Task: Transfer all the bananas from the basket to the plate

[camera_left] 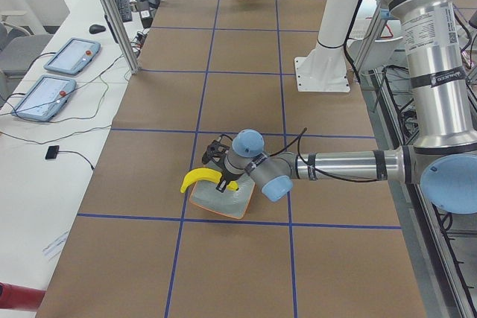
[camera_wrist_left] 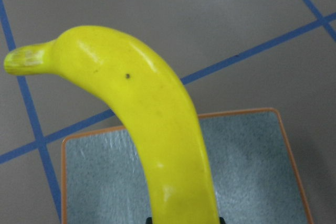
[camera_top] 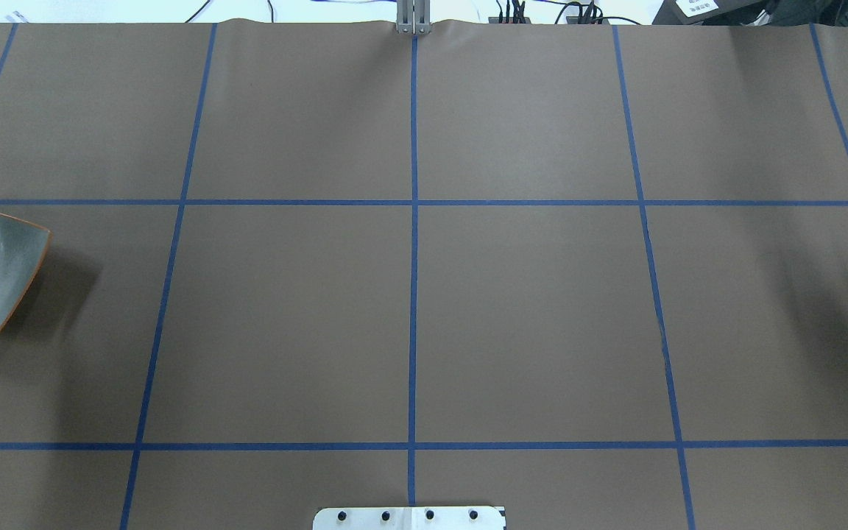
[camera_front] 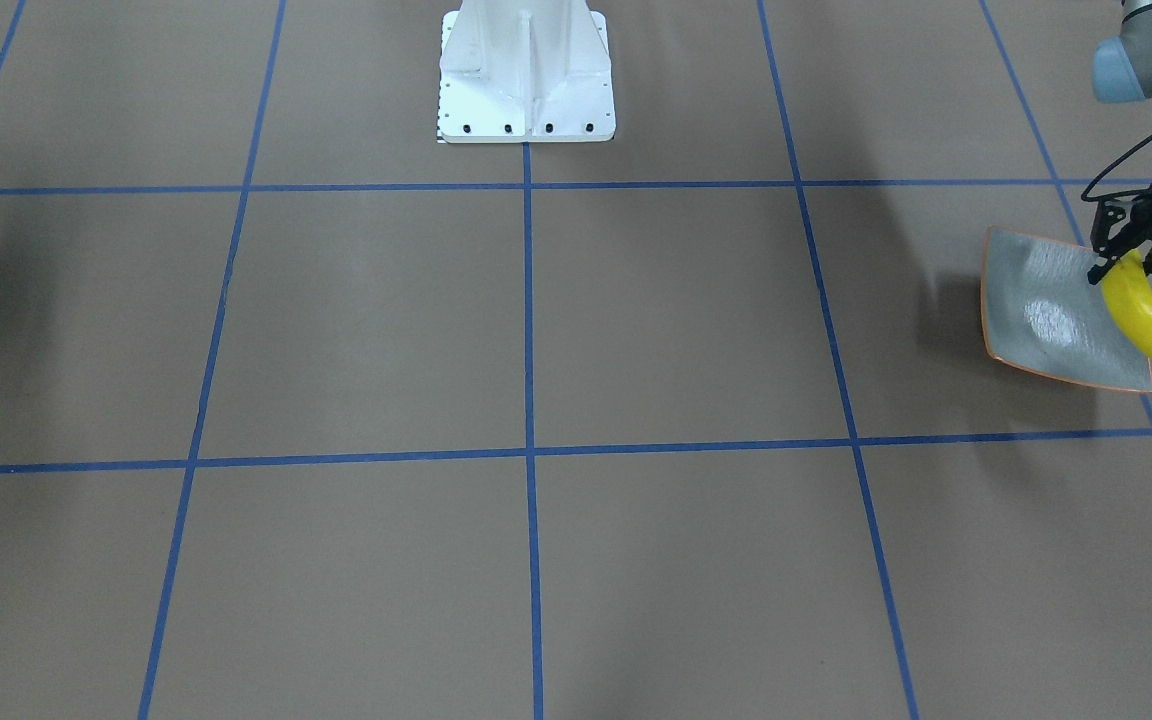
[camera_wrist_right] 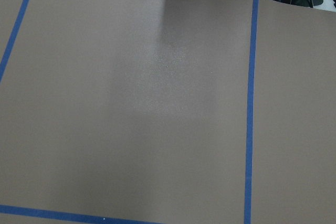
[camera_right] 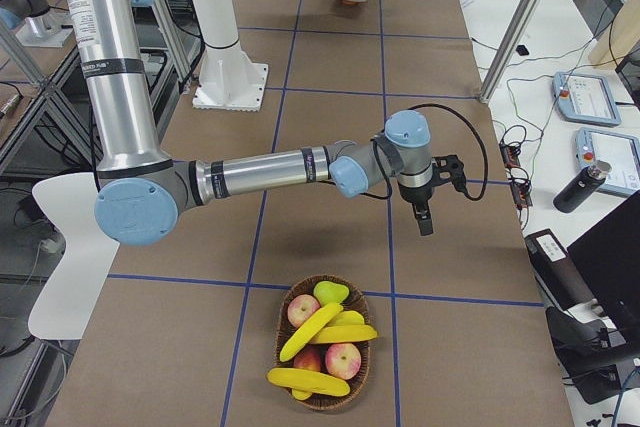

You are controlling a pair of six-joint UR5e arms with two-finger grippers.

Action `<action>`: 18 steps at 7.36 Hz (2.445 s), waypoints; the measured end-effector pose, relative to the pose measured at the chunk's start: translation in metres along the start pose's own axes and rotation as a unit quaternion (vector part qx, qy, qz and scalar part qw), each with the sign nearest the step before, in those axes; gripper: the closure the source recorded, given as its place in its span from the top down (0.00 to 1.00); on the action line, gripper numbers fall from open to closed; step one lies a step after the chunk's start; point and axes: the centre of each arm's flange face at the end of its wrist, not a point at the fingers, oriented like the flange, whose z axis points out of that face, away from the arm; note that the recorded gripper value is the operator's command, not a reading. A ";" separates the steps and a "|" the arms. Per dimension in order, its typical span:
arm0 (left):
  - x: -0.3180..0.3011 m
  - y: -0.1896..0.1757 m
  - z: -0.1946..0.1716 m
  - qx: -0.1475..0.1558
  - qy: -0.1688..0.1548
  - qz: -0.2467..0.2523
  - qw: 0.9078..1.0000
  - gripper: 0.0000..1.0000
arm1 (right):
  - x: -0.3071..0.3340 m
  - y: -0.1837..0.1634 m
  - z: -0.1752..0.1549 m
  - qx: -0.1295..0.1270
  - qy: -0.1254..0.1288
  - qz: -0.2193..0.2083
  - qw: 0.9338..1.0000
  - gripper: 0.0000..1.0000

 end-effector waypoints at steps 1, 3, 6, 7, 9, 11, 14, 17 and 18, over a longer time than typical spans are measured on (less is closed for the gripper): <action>-0.005 0.012 0.001 -0.010 -0.004 -0.001 1.000 0.25 | 0.000 0.000 0.001 0.000 0.000 0.000 1.000 1.00; -0.010 0.023 0.008 -0.021 -0.008 -0.002 1.000 0.58 | 0.002 0.000 0.002 -0.002 0.001 0.001 1.000 1.00; -0.014 0.026 0.013 -0.027 -0.009 0.031 0.999 0.93 | 0.002 0.000 0.003 -0.002 0.001 0.003 1.000 1.00; -0.015 0.026 0.014 -0.027 -0.009 0.041 0.999 1.00 | 0.003 0.001 0.003 -0.003 0.001 0.004 1.000 1.00; -0.014 0.022 0.014 -0.023 -0.007 0.066 0.998 1.00 | 0.003 0.001 0.004 -0.003 0.001 0.004 1.000 1.00; -0.006 -0.001 0.015 -0.012 0.001 0.081 0.997 1.00 | 0.003 0.002 0.004 -0.004 0.001 0.005 1.000 1.00; 0.019 -0.079 0.012 0.008 0.022 0.087 0.996 1.00 | 0.009 0.024 0.001 -0.008 0.000 0.003 1.000 1.00; 0.031 -0.119 0.009 0.019 0.030 0.082 0.996 1.00 | 0.047 0.088 -0.011 -0.024 0.006 -0.074 0.997 1.00; 0.032 -0.121 0.009 0.020 0.032 0.081 0.996 1.00 | 0.073 0.112 -0.014 -0.034 0.004 -0.114 0.993 1.00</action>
